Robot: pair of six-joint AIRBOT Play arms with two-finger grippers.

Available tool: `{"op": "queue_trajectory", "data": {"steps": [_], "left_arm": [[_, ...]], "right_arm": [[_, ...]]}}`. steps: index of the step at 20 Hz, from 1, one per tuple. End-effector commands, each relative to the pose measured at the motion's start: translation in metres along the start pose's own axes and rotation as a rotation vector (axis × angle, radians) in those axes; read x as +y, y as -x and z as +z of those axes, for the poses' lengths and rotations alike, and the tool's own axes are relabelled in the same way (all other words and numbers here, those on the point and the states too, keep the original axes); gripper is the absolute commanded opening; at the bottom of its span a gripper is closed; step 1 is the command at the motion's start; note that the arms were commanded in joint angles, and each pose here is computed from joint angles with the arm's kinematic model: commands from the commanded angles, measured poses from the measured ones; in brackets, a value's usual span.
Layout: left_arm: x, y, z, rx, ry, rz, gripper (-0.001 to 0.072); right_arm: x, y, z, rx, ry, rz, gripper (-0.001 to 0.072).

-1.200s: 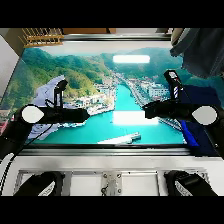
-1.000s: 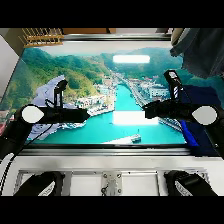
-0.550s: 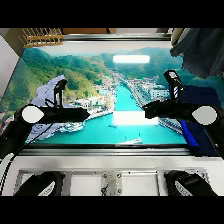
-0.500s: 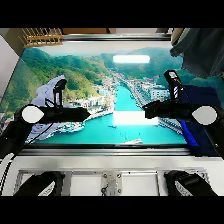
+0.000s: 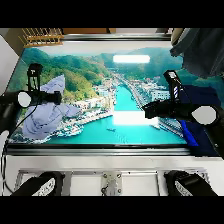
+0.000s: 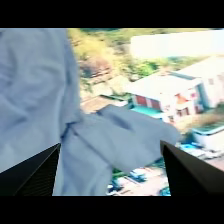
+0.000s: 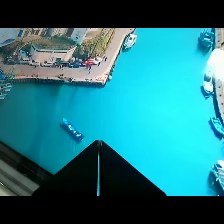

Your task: Fold the clothes and pants, and hang the long-sleeved shirts on hangers.

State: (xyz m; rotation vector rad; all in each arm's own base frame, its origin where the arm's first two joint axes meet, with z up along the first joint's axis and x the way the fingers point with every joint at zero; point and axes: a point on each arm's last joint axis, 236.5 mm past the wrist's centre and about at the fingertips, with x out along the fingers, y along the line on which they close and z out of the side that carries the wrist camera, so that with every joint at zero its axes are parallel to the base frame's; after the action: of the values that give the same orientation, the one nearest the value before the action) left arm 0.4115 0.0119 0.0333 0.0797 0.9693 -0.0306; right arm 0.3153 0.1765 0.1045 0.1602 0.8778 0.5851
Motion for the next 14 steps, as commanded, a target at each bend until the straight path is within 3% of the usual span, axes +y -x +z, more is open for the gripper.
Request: {"op": "queue_trajectory", "data": {"steps": [1,8,9,10,11,12,14], "left_arm": [[0.057,-0.064,-0.033,0.159,0.007,0.101,0.0695],[0.062,-0.128,-0.069,0.326,-0.06,0.109,0.0694],[0.063,-0.128,-0.067,0.323,-0.032,0.115,0.0582],[0.063,-0.125,-0.065,0.328,-0.002,0.121,0.0262],[0.063,-0.12,-0.061,0.335,0.024,0.12,0.0055],[0.056,-0.113,-0.052,0.336,0.042,0.102,0.0008],[0.023,-0.087,-0.014,0.279,0.059,0.033,0.0008]], "right_arm": [[0.0,-0.001,0.0,0.002,0.0,0.0,0.0016],[0.0,-0.001,0.0,0.002,-0.001,0.0,0.0016],[0.0,-0.001,0.0,0.002,-0.001,0.001,0.0016],[0.0,-0.001,0.0,0.003,-0.001,0.0,0.0016],[0.0,-0.001,0.0,0.003,-0.001,0.001,0.0015],[0.0,-0.001,0.0,0.003,0.0,0.0,0.0016],[0.0,-0.001,0.0,0.003,-0.001,0.0,0.0016]]}}
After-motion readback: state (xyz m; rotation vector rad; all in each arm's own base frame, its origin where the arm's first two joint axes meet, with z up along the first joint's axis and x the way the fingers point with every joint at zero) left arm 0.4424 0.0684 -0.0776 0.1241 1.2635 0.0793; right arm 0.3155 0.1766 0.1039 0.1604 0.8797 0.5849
